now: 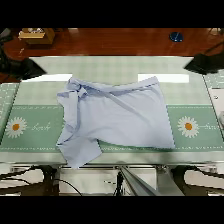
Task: Fold the shirts.
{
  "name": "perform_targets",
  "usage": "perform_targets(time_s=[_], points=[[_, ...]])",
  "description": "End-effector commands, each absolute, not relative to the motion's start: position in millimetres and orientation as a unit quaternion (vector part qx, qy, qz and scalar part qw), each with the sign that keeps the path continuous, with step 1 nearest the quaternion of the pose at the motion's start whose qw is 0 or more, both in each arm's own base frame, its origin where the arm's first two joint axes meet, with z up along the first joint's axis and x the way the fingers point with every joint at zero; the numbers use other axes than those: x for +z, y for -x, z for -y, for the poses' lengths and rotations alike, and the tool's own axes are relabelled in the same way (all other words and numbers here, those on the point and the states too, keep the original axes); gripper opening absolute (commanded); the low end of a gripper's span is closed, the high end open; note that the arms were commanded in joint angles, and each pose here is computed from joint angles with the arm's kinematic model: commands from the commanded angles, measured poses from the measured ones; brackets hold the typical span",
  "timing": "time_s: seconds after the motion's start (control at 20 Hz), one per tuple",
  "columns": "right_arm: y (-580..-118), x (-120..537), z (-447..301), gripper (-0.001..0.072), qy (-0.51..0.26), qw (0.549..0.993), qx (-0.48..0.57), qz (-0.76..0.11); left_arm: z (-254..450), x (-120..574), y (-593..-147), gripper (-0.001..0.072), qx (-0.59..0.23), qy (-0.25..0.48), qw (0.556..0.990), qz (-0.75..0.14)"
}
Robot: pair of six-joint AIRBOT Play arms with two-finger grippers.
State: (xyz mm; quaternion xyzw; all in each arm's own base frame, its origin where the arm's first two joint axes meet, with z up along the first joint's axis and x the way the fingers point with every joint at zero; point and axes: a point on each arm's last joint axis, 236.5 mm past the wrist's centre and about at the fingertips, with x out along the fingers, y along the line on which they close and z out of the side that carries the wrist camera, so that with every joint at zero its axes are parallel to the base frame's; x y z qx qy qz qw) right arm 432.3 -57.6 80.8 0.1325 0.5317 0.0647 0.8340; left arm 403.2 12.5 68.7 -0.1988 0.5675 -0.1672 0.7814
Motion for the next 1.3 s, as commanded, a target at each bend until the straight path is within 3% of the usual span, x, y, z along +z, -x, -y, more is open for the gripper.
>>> perform_targets(time_s=[0.0, 0.1, 0.2, 0.25, 0.3, 0.4, 0.7, 0.95, 1.1, 1.15, 1.2, 1.25], points=[[-356.7, 60.3, 147.2, 0.0335, -0.086, 0.783, -0.099, -0.608, -63.0, 29.7, -299.3, 0.0403, -0.051, 0.212, 0.673, -0.707], [-329.8, 28.9, 140.5, 0.0347, -0.123, 0.762, -0.089, -0.629, -47.0, 3.6, -261.5, 0.0404, -0.053, 0.226, 0.652, -0.722], [-312.3, -2.0, 115.0, 0.0439, -0.180, 0.748, -0.055, -0.637, -28.1, -23.1, -225.6, 0.0410, -0.080, 0.217, 0.635, -0.737], [-304.4, -16.2, 101.7, 0.0454, -0.206, 0.738, -0.037, -0.641, -18.1, -35.4, -207.8, 0.0524, -0.095, 0.218, 0.621, -0.747], [-297.2, -27.8, 88.6, 0.0458, -0.226, 0.728, -0.019, -0.647, -9.2, -45.1, -194.8, 0.0572, -0.101, 0.227, 0.607, -0.754], [-290.3, -42.4, 69.4, 0.0458, -0.247, 0.718, 0.009, -0.650, 11.7, -56.9, -177.1, 0.0598, -0.134, 0.248, 0.584, -0.761], [-312.7, -26.6, 37.9, 0.0457, -0.294, 0.741, 0.068, -0.600, 33.7, -81.6, -168.5, 0.0599, -0.169, 0.240, 0.589, -0.753], [-313.6, -10.4, 42.9, 0.0457, -0.272, 0.764, 0.060, -0.581, 48.6, -97.9, -163.6, 0.0599, -0.191, 0.197, 0.595, -0.756], [-316.5, 2.1, 44.8, 0.0457, -0.263, 0.781, 0.055, -0.563, 56.6, -108.0, -185.9, 0.0586, -0.186, 0.190, 0.631, -0.729], [-316.4, 6.7, 44.8, 0.0457, -0.259, 0.786, 0.055, -0.558, 60.1, -109.5, -193.2, 0.0445, -0.185, 0.194, 0.640, -0.721], [-316.2, 11.5, 44.8, 0.0460, -0.255, 0.791, 0.054, -0.553, 62.8, -110.2, -194.8, 0.0115, -0.187, 0.196, 0.640, -0.719], [-315.9, 16.1, 44.7, 0.0505, -0.252, 0.796, 0.054, -0.548, 63.5, -110.8, -194.1, 0.0021, -0.191, 0.193, 0.639, -0.719]])
